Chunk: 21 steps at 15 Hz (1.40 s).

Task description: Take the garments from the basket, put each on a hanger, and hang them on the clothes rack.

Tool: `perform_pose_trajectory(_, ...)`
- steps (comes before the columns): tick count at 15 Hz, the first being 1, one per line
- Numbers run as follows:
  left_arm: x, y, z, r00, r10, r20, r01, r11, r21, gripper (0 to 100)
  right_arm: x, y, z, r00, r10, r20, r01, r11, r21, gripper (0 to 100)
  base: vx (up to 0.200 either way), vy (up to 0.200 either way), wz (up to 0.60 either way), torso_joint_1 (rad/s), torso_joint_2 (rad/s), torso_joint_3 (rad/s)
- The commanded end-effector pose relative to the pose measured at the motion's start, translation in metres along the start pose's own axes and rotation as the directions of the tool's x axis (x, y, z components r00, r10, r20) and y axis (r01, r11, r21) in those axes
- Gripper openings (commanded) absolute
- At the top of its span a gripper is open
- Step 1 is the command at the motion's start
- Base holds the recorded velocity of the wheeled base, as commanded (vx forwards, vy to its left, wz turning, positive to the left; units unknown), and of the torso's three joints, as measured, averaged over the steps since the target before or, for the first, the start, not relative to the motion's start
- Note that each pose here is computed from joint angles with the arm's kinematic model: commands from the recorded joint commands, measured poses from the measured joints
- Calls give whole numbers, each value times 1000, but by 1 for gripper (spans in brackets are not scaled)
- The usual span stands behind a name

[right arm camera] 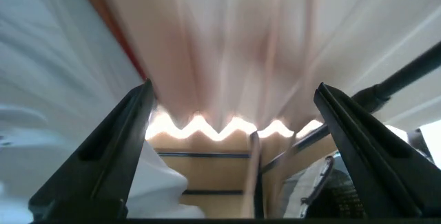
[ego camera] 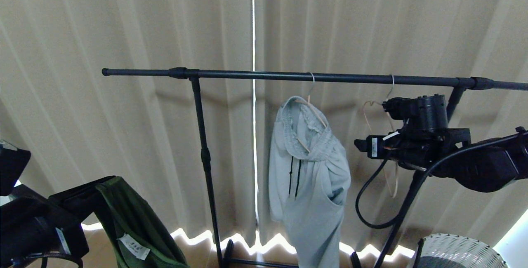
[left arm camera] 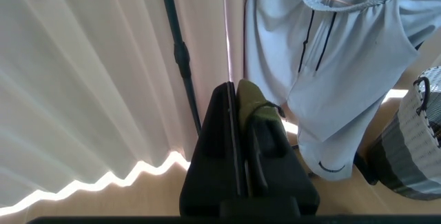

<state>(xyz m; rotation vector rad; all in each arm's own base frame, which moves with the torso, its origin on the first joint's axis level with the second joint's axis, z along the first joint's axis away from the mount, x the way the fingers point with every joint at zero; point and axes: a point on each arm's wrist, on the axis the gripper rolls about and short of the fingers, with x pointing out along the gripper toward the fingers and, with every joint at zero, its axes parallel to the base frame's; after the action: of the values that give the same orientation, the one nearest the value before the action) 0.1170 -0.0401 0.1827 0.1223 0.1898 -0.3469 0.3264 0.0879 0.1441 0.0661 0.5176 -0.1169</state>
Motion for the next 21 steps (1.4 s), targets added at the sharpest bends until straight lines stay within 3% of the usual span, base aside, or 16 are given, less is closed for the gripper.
perform_pose_trajectory(1,1,0,0,1000,0,-2,0,1000,0,0,0,-1,3,1000,5,0,-5,1000,4,100,0,0,0,0,0,0)
perform_pose_trajectory(8,0,0,-1,1000,-1,-6,1,1000,1,0,9,-3,8,1000,-22,-6,22,1000,3,100,0,0,0,0,0,0)
perform_pose_trajectory(9,0,0,-1,1000,-1,-6,1,1000,0,0,9,-4,7,1000,-25,-12,25,1000,2,0,0,0,0,0,0,0)
perform_pose_trajectory(18,0,0,-1,1000,-1,-5,1,1000,1,0,7,-17,10,998,-57,-6,57,998,19,0,0,0,0,0,0,0)
perform_pose_trajectory(21,0,0,-2,1000,-1,-6,1,1000,1,0,-3,-20,11,999,-54,8,54,999,-8,0,0,0,0,0,0,0)
